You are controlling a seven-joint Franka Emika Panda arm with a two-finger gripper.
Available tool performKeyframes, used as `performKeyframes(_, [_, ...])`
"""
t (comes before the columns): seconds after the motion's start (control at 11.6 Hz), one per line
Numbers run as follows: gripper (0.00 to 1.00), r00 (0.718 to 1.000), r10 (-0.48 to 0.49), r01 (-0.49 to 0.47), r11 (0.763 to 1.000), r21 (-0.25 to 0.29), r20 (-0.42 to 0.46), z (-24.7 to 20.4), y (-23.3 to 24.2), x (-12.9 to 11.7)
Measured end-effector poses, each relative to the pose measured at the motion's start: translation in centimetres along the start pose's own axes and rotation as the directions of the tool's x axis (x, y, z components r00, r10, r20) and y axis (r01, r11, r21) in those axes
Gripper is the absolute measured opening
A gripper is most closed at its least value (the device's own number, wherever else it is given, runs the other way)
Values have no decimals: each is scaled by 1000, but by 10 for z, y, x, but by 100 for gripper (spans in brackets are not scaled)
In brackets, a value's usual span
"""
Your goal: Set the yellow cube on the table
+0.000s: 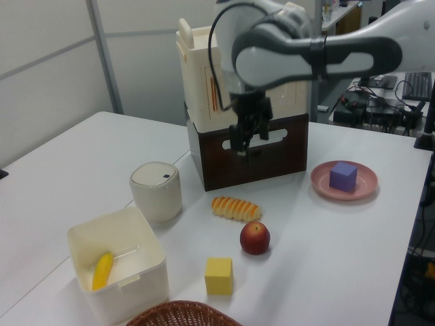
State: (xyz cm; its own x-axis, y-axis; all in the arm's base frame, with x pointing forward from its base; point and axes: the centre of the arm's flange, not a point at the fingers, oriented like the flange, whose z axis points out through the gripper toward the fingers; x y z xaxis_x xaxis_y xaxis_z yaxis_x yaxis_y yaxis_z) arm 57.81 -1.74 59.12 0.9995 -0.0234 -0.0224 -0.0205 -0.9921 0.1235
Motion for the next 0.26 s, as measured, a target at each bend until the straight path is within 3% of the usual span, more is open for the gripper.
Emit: performKeyframes(0.26, [100,999,46,-46,999,7,13,-7,19,-3])
